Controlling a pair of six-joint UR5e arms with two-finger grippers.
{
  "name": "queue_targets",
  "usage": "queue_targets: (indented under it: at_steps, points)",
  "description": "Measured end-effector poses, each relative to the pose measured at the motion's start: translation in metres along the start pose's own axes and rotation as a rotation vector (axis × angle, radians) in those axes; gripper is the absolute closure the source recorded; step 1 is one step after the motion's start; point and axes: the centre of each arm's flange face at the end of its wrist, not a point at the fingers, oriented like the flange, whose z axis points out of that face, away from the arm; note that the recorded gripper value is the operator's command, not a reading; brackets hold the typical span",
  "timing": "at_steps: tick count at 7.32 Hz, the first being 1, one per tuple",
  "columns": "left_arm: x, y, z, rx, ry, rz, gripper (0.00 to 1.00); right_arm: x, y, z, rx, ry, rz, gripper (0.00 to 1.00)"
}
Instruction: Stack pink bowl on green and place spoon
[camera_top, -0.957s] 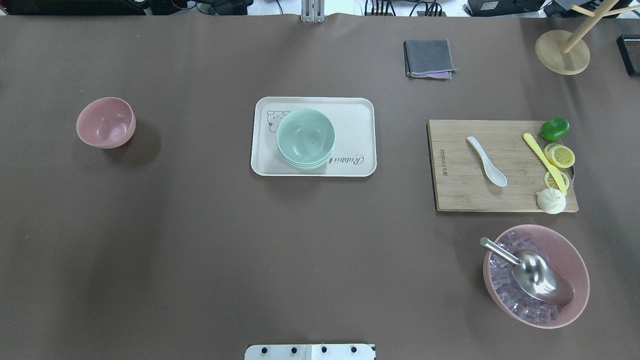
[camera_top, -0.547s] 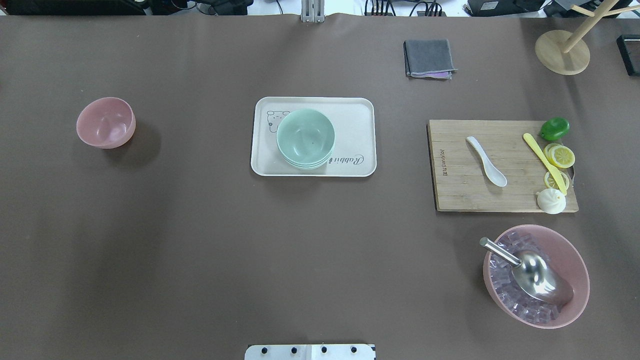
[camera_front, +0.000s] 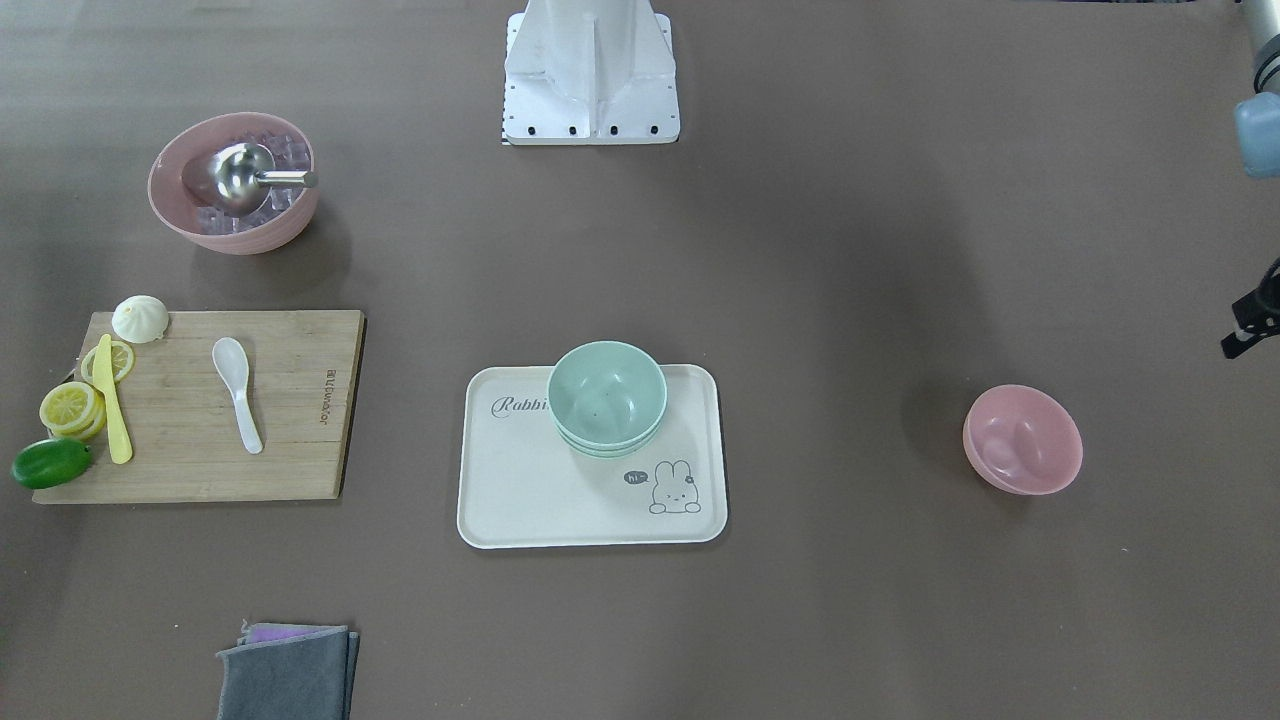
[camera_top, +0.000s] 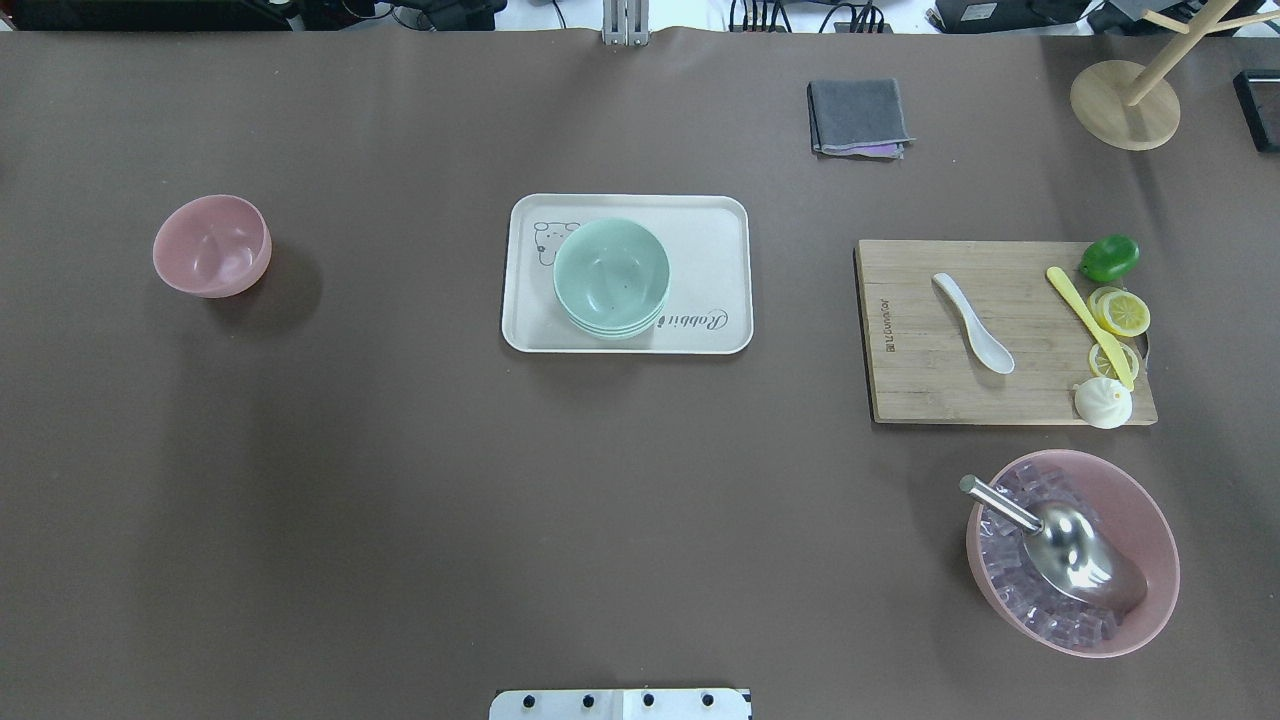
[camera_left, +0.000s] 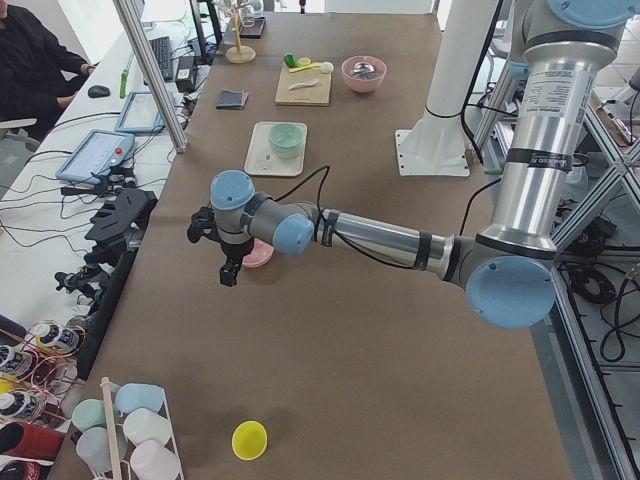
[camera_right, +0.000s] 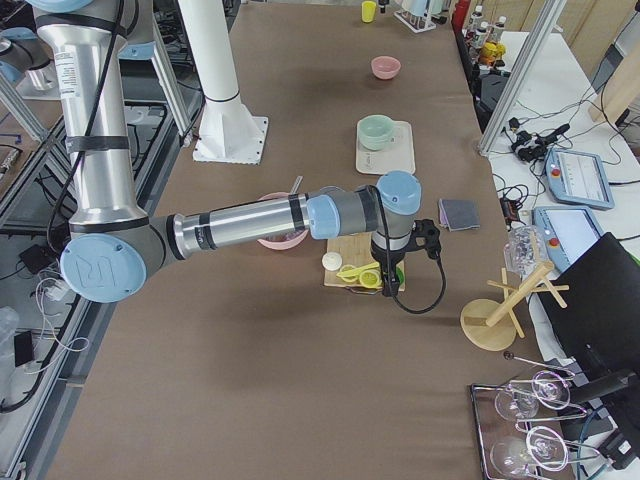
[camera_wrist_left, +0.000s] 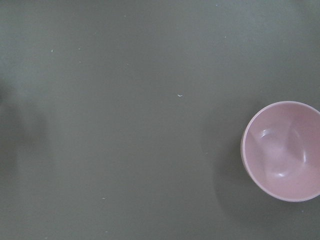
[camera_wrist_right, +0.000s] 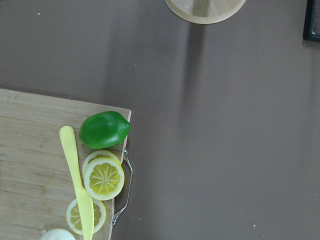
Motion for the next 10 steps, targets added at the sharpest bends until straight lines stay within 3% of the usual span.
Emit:
queue_targets:
  at_steps: [2,4,5,6,10]
  points:
    - [0.027,-0.013,0.081,-0.018,0.051,-0.062,0.01,-0.002,0.0,0.002,-0.005,-0.013,0.001,0.0]
    - [0.058,-0.013,0.141,-0.022,0.052,-0.089,0.04,-0.003,0.0,0.003,-0.007,-0.019,0.002,0.0]
    - [0.071,-0.012,0.156,-0.026,0.045,-0.094,0.71,-0.003,0.0,0.003,-0.006,-0.02,0.002,0.0]
    - [0.078,-0.012,0.162,-0.028,0.044,-0.096,1.0,-0.004,0.0,0.002,-0.005,-0.02,0.002,0.0]
    - [0.086,-0.013,0.159,-0.044,0.07,-0.104,1.0,-0.012,-0.002,-0.002,0.001,-0.049,-0.003,0.0]
